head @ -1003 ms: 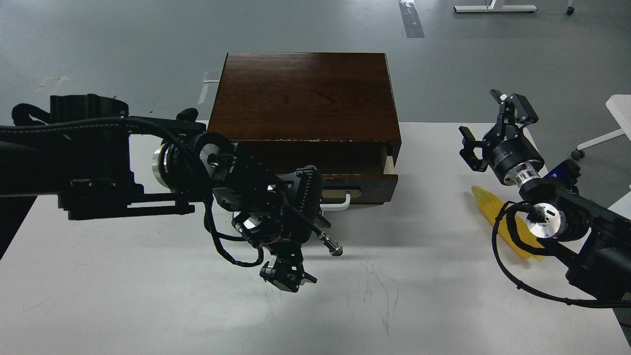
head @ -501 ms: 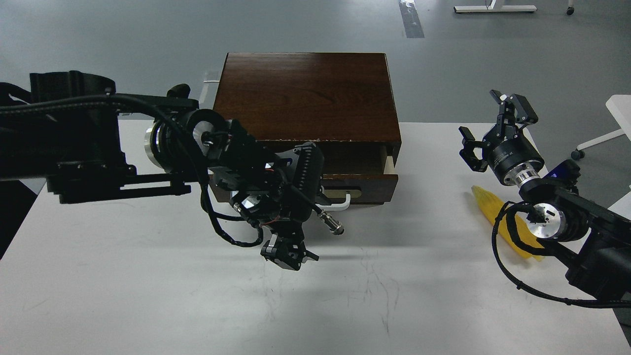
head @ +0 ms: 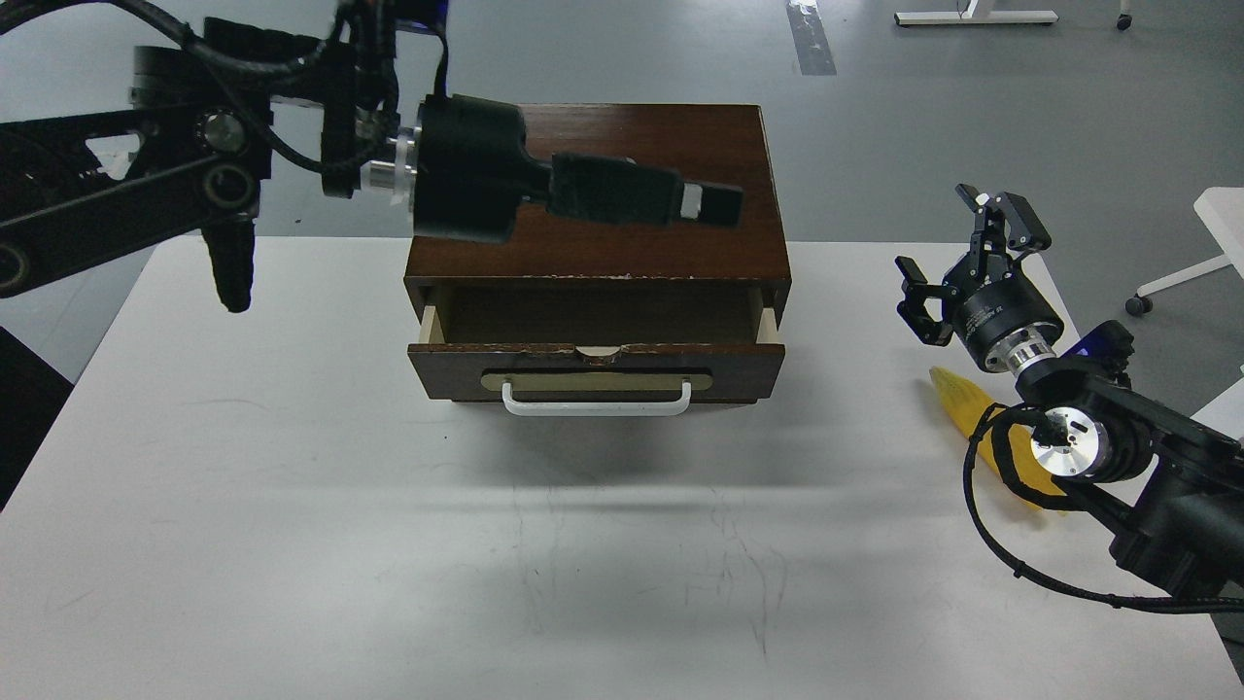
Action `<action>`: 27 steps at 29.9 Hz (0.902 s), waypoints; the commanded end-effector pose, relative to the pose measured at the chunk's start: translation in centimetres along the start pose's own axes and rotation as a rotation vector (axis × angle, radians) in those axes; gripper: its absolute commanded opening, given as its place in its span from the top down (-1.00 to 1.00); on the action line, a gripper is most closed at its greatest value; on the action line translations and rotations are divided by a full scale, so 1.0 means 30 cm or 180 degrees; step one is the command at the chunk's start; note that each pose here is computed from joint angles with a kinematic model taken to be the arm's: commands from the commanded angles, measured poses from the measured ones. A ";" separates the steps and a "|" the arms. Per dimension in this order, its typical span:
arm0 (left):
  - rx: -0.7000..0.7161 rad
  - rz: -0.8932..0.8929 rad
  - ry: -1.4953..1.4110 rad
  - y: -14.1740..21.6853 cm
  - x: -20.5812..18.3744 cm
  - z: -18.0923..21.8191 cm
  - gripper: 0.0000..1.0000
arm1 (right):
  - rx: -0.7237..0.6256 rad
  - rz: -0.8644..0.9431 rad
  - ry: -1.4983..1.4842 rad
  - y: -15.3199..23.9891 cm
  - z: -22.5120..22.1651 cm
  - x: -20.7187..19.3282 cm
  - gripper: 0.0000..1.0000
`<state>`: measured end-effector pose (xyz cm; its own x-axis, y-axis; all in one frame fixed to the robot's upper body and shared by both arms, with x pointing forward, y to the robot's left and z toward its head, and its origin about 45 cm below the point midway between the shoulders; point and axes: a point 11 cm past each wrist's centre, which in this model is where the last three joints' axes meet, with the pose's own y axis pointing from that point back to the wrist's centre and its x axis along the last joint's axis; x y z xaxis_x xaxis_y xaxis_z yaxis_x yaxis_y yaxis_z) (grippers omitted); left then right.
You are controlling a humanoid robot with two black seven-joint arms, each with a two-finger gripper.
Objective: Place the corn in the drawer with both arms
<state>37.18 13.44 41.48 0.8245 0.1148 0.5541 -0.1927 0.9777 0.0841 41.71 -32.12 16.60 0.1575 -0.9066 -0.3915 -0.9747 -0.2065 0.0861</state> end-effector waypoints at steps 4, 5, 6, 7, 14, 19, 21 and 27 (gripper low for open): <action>-0.0253 0.1470 0.1346 0.293 0.139 -0.190 -0.96 | -0.0057 -0.0114 0.0047 -0.008 0.024 -0.037 -1.00; -0.0249 0.1592 0.1401 0.325 0.150 -0.208 -0.96 | -0.0062 -0.0123 0.0056 -0.010 0.023 -0.040 -1.00; -0.0241 0.1712 0.1457 0.356 0.158 -0.229 -0.96 | -0.0063 -0.0140 0.0059 -0.012 0.022 -0.043 -1.00; -0.0210 0.1961 0.1596 0.419 0.167 -0.281 -0.96 | -0.0072 -0.0158 0.0066 -0.013 0.023 -0.047 -1.00; -0.0124 0.3000 0.2319 0.670 0.097 -0.525 -0.96 | -0.0024 -0.0093 0.0155 -0.025 -0.011 -0.009 -1.00; -0.0023 0.3267 0.2608 0.712 -0.013 -0.655 -0.96 | -0.0107 -0.0142 0.0285 -0.031 -0.004 -0.008 -1.00; -0.0032 0.3402 0.2726 0.724 -0.063 -0.705 -0.96 | -0.0231 -0.0346 0.0434 -0.039 -0.004 -0.036 -1.00; -0.0126 0.3412 0.2806 0.687 -0.075 -0.720 -0.96 | -0.0394 -0.0617 0.1020 -0.048 -0.092 -0.049 -1.00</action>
<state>42.80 37.35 24.21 0.3490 0.8651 -0.3604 -0.9351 0.3467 -0.0733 42.81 -31.35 17.73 0.3300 -0.9203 -0.2100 -0.9212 -0.3626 0.1413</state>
